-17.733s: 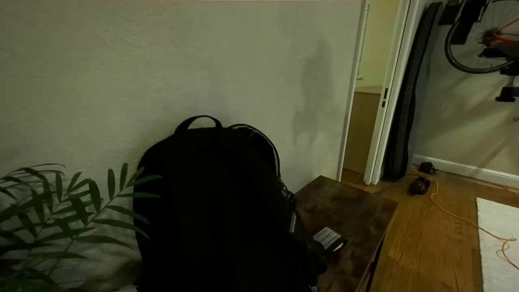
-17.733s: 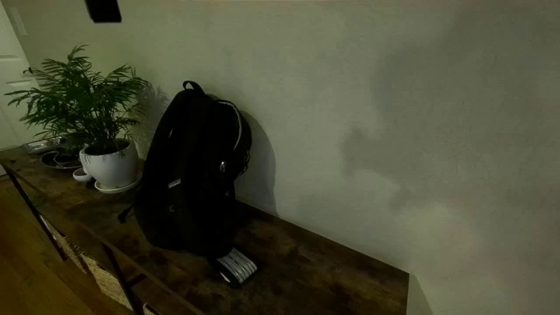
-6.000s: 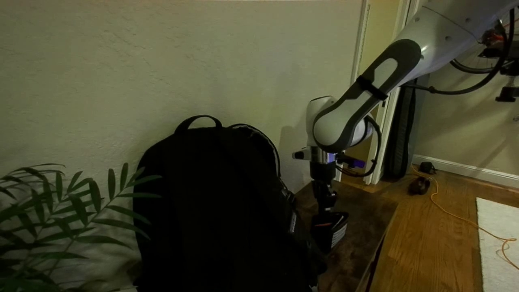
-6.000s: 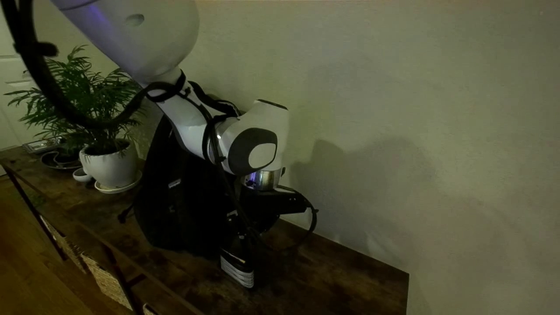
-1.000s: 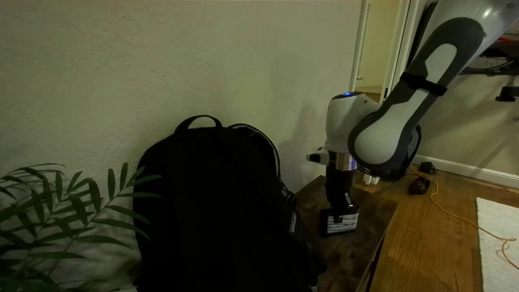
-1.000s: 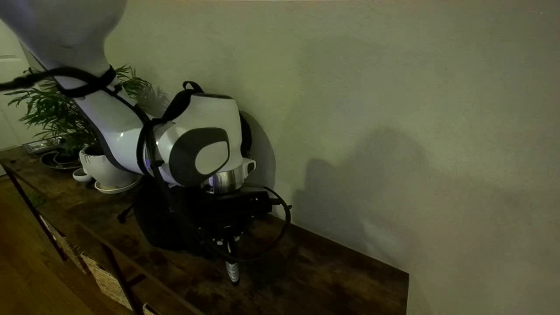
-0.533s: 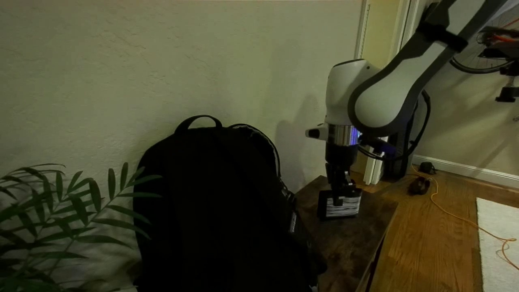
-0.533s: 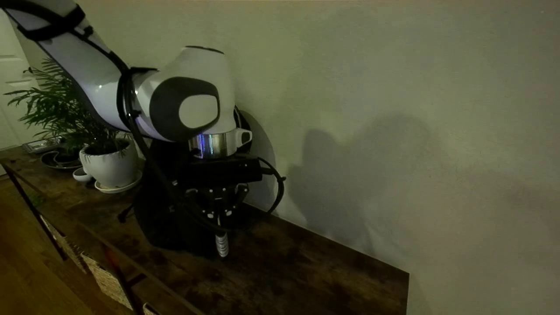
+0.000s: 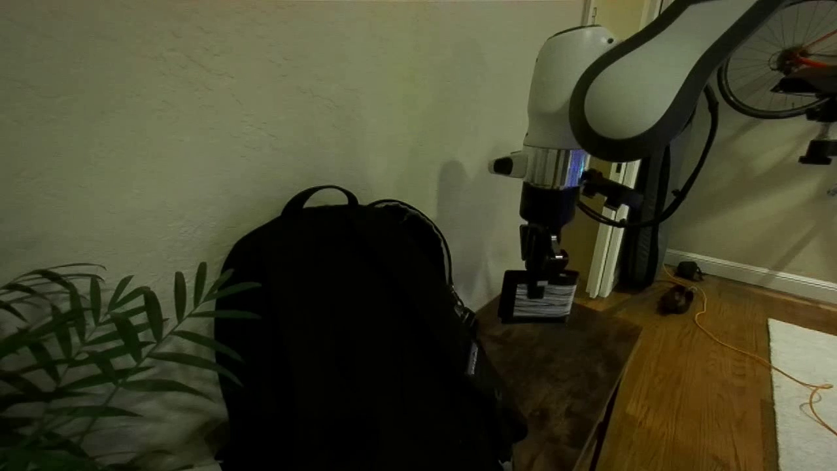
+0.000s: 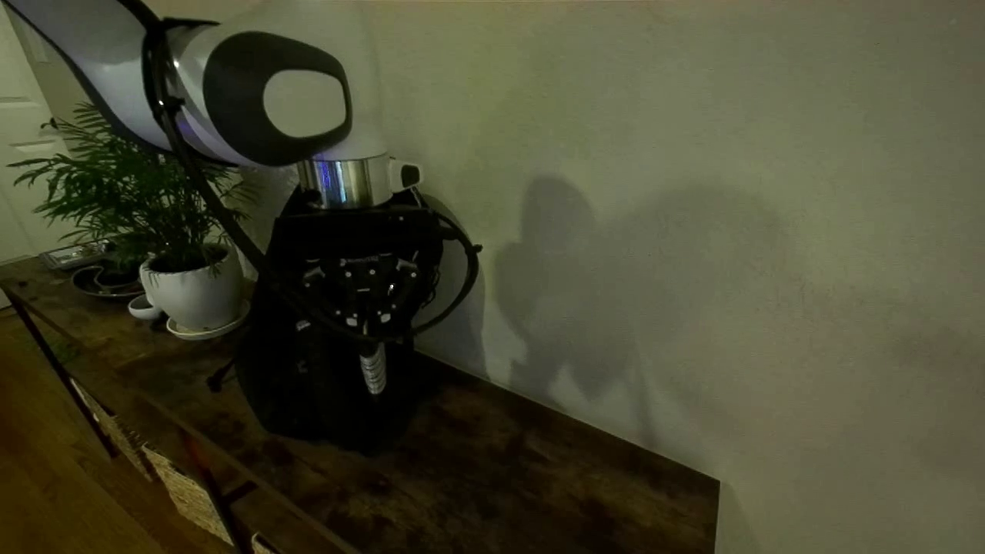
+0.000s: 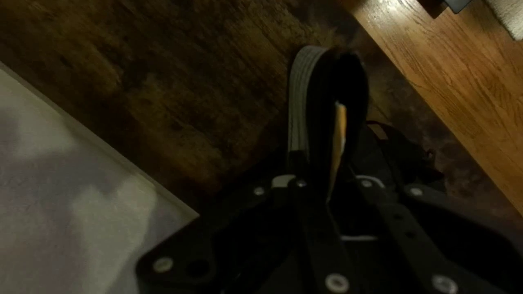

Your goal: Pick the wallet and put it in the bag

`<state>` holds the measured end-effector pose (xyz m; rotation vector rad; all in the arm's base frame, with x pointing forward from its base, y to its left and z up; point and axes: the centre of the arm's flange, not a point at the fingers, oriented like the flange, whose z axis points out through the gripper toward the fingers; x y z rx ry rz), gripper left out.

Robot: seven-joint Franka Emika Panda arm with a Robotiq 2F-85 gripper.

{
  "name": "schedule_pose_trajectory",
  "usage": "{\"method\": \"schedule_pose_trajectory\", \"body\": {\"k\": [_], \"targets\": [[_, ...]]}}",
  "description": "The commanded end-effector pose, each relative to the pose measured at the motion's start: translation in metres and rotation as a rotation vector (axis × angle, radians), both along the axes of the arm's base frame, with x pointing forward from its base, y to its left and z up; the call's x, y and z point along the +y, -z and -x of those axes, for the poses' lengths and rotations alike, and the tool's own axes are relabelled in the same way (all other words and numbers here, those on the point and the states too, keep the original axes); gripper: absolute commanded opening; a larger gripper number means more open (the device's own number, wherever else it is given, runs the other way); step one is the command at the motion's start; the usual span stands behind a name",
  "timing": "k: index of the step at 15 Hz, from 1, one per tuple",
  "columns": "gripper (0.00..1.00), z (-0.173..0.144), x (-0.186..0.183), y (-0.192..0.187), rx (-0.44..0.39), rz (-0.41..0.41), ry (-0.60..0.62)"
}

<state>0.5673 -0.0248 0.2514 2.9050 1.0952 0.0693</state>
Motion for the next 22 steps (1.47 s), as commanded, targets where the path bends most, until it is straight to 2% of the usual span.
{"method": "schedule_pose_trajectory", "body": {"k": [1, 4, 13, 20, 22], "targets": [[0.04, 0.017, 0.014, -0.038, -0.039, 0.0, 0.056], [0.04, 0.013, 0.024, -0.054, -0.074, 0.001, 0.079], [0.04, -0.002, 0.035, -0.109, -0.249, -0.028, 0.134], [0.04, -0.026, 0.032, -0.109, -0.402, -0.071, 0.173], [0.04, -0.032, 0.032, -0.103, -0.415, -0.083, 0.181]]}}
